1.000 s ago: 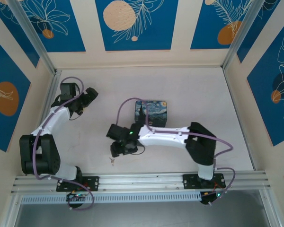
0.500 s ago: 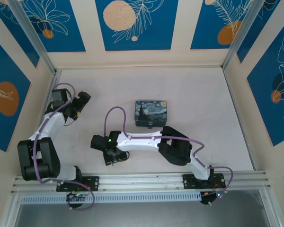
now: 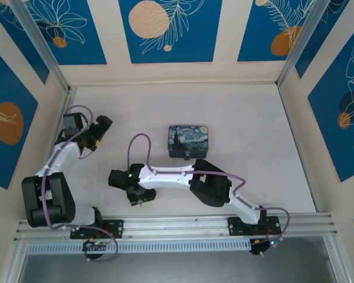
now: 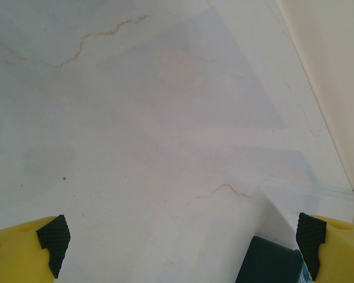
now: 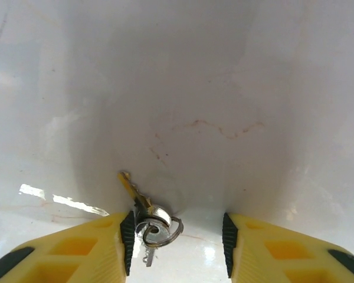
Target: Unlock the padlock with the key
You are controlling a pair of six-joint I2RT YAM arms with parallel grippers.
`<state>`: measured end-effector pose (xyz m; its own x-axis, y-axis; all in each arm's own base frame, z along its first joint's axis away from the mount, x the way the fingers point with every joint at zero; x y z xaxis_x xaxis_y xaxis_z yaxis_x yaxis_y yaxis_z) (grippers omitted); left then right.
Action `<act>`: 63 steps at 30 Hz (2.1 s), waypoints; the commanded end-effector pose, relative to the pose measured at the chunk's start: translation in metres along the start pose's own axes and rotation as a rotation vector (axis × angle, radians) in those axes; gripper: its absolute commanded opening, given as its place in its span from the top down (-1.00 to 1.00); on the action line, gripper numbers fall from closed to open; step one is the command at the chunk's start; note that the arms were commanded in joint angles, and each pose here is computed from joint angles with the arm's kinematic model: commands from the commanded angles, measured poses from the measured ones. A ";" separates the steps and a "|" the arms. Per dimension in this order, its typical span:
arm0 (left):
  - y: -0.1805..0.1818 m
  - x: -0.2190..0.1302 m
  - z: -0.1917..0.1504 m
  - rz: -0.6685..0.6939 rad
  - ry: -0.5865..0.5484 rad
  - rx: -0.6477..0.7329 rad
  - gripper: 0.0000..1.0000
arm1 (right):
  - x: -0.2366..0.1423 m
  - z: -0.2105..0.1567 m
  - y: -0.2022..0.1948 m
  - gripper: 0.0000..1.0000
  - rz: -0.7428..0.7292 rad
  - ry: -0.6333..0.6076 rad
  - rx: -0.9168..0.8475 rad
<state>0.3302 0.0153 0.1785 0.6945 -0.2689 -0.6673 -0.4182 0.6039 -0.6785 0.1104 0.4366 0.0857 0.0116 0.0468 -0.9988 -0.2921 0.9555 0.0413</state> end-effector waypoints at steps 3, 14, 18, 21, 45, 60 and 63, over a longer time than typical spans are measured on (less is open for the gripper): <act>-0.001 -0.006 0.003 -0.035 -0.013 0.009 -1.00 | 0.022 -0.011 0.006 0.37 -0.028 0.033 0.003; 0.002 -0.003 -0.005 -0.047 0.027 0.023 -1.00 | 0.007 0.004 -0.023 0.94 0.018 -0.017 0.023; 0.003 0.000 -0.013 -0.055 0.053 0.027 -1.00 | -0.004 0.008 -0.039 1.00 0.039 -0.049 0.005; 0.000 0.003 -0.024 -0.063 0.087 0.039 -1.00 | -0.013 0.010 -0.055 1.00 0.054 -0.071 -0.004; -0.049 0.017 -0.204 -0.155 0.321 0.295 -1.00 | -0.055 -0.012 -0.201 0.01 0.269 -0.238 0.161; -0.061 0.031 -0.237 -0.123 0.364 0.365 -1.00 | -0.027 -0.020 -0.236 -0.18 0.139 -0.191 0.256; -0.062 0.031 -0.239 -0.123 0.361 0.370 -1.00 | -0.020 -0.020 -0.237 -0.10 0.119 -0.172 0.297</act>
<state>0.2324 -0.2025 0.1173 0.4196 -0.5520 -0.7206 -0.0846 0.7666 -0.6365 0.1586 0.2076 0.0996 0.1641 0.2318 -0.9588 -0.0603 0.9725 0.2248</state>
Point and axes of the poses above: each hand's point on the last joint's axis, 136 mm out from that joint toward the fingers, its own x axis out along the fingers, its own y axis along the line the jaws close on, z = x × y, the point moved 7 cm from there along -x, back along the fingers, and after that the axes turned 1 degree about x, right-handed, at the moved point
